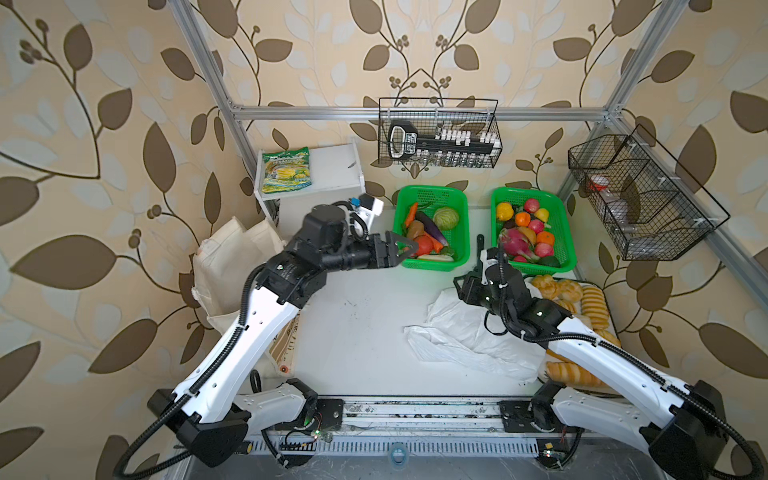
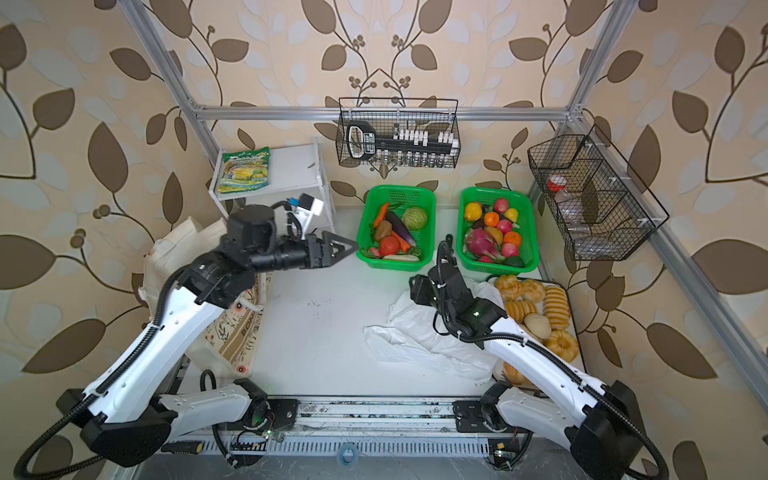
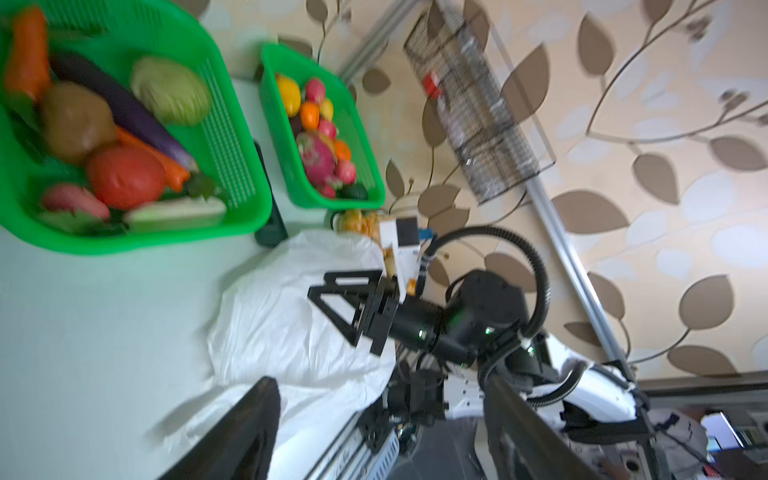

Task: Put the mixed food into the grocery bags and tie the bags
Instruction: 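Release the tote and grasp the white plastic bag's handle with the right gripper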

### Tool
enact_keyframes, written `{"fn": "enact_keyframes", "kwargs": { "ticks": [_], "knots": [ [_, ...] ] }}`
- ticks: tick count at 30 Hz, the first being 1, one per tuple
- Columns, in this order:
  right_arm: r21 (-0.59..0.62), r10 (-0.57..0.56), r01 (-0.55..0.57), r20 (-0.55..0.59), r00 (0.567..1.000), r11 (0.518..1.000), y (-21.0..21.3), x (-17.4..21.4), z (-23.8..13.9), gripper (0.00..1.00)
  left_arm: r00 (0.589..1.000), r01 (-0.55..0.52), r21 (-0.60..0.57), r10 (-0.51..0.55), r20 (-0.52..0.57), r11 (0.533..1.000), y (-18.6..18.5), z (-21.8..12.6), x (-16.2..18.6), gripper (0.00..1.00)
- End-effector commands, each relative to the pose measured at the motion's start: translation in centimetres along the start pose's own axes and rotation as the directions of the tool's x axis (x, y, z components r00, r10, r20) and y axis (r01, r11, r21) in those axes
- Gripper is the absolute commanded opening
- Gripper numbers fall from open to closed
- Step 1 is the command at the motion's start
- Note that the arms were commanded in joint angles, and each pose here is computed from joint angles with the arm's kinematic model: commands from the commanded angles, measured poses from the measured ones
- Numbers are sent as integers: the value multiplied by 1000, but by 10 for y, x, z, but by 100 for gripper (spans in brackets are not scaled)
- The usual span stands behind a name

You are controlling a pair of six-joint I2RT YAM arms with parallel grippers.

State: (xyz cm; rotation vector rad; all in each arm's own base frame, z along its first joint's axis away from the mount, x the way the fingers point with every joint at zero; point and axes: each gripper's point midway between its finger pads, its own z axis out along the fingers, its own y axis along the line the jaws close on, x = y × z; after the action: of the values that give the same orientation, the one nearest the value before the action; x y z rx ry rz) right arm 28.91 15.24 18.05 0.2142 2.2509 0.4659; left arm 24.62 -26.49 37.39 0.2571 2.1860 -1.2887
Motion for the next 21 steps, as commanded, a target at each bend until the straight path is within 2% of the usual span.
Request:
{"fn": "enact_keyframes", "kwargs": {
  "ticks": [1, 7, 16, 21],
  "knots": [
    [154, -14, 27, -87, 996, 988, -53, 33, -9, 57, 999, 24, -127, -29, -35, 992, 28, 29, 25, 77],
    [212, -22, 62, -186, 982, 975, -82, 68, -2, 52, 990, 53, -230, -81, -117, 972, 56, 67, 57, 77],
    [235, -49, 117, -277, 960, 965, -86, 87, 25, 50, 990, 39, -338, -81, -112, 940, 85, 74, 62, 78],
    [251, -84, 176, -339, 937, 952, -93, 101, 39, 34, 990, 27, -374, -78, -122, 927, 95, 73, 67, 80]
  ]
}}
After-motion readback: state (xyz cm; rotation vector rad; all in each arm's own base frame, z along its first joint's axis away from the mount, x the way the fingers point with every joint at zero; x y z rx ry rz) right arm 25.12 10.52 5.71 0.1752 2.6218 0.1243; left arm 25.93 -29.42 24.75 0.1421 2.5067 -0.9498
